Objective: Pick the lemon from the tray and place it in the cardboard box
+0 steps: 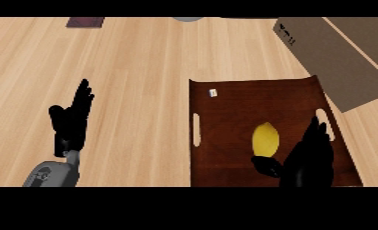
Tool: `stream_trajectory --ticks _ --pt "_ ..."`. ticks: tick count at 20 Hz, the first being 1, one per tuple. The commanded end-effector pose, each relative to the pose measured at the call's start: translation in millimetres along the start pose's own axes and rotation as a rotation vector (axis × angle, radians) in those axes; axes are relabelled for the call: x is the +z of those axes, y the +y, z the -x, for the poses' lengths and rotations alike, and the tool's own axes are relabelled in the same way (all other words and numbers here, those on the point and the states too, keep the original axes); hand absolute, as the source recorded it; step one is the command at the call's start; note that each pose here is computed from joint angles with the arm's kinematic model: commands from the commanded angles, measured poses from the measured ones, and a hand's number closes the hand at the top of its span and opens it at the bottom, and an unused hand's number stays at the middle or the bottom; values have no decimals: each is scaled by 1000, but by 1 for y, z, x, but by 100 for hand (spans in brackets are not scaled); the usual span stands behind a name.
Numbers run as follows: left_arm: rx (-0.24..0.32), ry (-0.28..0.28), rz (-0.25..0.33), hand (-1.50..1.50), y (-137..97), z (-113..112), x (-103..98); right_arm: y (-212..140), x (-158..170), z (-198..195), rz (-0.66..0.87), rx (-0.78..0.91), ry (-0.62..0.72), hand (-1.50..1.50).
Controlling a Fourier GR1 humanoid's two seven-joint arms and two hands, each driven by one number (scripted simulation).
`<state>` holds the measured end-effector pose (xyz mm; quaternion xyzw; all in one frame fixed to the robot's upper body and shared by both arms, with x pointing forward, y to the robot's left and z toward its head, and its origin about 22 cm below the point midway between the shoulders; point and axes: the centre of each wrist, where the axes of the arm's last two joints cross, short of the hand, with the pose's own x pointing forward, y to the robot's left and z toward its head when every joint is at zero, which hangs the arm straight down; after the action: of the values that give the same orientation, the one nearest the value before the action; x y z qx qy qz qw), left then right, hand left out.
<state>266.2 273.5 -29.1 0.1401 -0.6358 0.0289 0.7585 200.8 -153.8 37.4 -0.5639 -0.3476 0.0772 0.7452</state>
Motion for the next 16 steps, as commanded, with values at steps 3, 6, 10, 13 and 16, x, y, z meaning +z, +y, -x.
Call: stream_trajectory --ticks 3,6,10,13,16 --pt "-3 6 4 0 8 15 8 3 -10 -17 -5 -41 230 -150" --pt "14 0 15 0 8 -13 -6 18 -10 -16 -18 -45 231 -150" --pt "2 -6 -17 0 1 -1 -5 24 -15 -16 3 -51 240 -150" --pt "7 -5 5 0 3 -13 -3 22 -11 -16 -25 -51 236 -150" --pt "2 -1 17 0 -6 12 9 43 -11 -34 -17 -40 159 150"
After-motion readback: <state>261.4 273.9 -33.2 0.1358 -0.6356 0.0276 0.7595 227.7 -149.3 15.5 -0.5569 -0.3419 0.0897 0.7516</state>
